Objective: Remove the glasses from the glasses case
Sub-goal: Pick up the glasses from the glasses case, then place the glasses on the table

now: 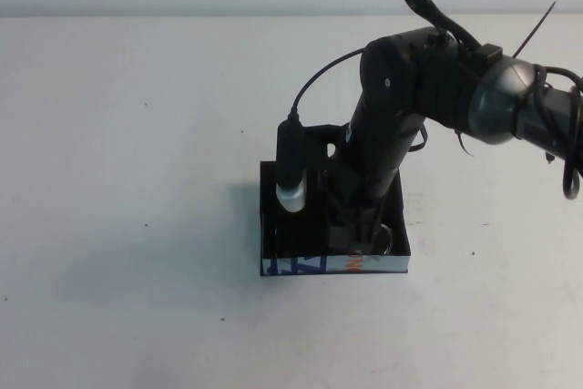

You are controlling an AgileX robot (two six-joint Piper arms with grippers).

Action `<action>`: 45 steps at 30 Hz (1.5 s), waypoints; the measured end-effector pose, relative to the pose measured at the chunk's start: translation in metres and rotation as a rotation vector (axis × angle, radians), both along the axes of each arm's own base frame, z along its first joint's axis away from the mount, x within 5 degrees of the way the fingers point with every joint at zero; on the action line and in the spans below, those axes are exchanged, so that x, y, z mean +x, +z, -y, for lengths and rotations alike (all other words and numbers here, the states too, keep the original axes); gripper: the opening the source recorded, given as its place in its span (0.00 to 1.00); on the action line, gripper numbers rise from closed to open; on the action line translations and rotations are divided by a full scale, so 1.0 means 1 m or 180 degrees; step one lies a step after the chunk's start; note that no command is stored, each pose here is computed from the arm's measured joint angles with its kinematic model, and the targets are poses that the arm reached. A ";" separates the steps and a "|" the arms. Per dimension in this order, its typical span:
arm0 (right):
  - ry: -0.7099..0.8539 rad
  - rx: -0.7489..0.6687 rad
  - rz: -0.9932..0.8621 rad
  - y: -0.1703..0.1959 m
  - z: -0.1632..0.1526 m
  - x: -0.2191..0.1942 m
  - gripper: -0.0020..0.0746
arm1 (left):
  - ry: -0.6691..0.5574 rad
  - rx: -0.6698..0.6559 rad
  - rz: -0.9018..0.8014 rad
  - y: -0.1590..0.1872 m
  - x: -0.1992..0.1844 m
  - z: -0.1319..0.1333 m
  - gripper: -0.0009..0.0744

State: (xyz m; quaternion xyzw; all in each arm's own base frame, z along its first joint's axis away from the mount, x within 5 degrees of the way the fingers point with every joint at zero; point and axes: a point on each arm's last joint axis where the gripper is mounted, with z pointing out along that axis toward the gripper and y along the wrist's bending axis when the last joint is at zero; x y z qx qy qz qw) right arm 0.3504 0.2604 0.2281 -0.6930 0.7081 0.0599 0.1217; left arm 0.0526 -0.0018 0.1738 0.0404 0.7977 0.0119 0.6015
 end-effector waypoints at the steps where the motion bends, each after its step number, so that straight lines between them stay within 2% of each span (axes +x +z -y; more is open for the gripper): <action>1: -0.0014 0.0002 0.0007 0.000 -0.001 0.001 0.43 | 0.0000 0.0000 0.0000 0.000 0.000 0.000 0.01; 17: -0.0093 -0.0026 0.0001 -0.023 -0.007 0.012 0.43 | 0.0000 0.0000 0.0000 0.000 0.000 0.000 0.01; 21: -0.0100 -0.0025 0.0004 -0.027 -0.008 0.014 0.40 | 0.0000 0.0000 0.0000 0.000 0.000 0.000 0.01; 27: -0.0106 -0.0021 -0.0010 -0.031 -0.010 0.015 0.28 | 0.0000 0.0000 0.0000 0.000 0.000 0.000 0.01; 32: -0.0136 0.0017 -0.0064 -0.022 -0.010 0.014 0.09 | 0.0000 0.0000 0.0000 0.000 0.000 0.000 0.01; 36: -0.0304 0.0041 -0.0027 0.008 -0.007 0.015 0.07 | 0.0000 0.0000 0.0000 0.000 0.000 0.000 0.01; 40: -0.0830 0.0245 0.0211 0.065 0.005 0.013 0.07 | 0.0000 0.0000 0.0000 0.000 0.000 0.000 0.01; 43: -0.1789 0.0611 0.0158 0.109 0.033 0.007 0.07 | 0.0000 0.0000 0.0000 0.000 0.000 0.000 0.01; 45: -0.2481 0.0870 0.0083 0.135 0.064 0.001 0.07 | 0.0000 0.0000 0.0000 0.000 0.000 0.000 0.01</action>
